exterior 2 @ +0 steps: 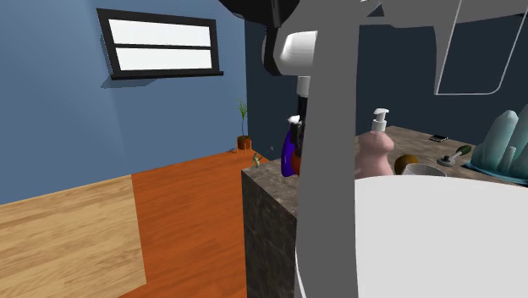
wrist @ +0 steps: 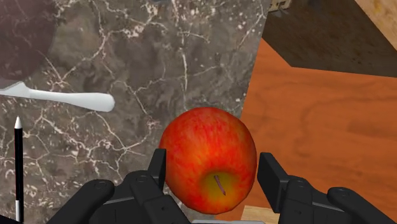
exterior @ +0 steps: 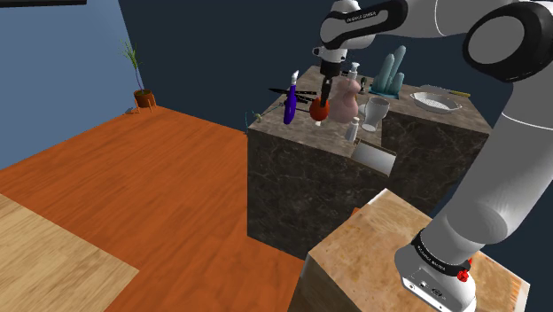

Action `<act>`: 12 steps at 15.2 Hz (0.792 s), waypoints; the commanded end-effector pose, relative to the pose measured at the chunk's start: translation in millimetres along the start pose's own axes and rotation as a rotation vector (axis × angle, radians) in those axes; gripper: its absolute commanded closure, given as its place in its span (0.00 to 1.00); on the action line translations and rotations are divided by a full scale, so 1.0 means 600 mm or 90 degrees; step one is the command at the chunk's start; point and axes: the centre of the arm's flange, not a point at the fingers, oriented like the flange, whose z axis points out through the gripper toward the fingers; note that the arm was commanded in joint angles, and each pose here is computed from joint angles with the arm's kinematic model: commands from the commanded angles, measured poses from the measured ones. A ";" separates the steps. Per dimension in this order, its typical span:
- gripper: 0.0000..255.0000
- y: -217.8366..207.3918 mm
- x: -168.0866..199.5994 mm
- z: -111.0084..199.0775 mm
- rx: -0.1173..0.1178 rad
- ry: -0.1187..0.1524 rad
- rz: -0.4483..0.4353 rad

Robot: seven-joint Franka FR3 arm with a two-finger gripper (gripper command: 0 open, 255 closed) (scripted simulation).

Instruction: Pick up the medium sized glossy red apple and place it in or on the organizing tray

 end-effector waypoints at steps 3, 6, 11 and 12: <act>1.00 -0.002 0.000 -0.036 0.000 0.000 0.000; 1.00 -0.013 -0.042 -0.042 0.000 0.000 0.000; 1.00 -0.039 -0.148 -0.056 0.000 0.000 0.000; 1.00 -0.045 -0.169 -0.059 0.000 0.000 0.000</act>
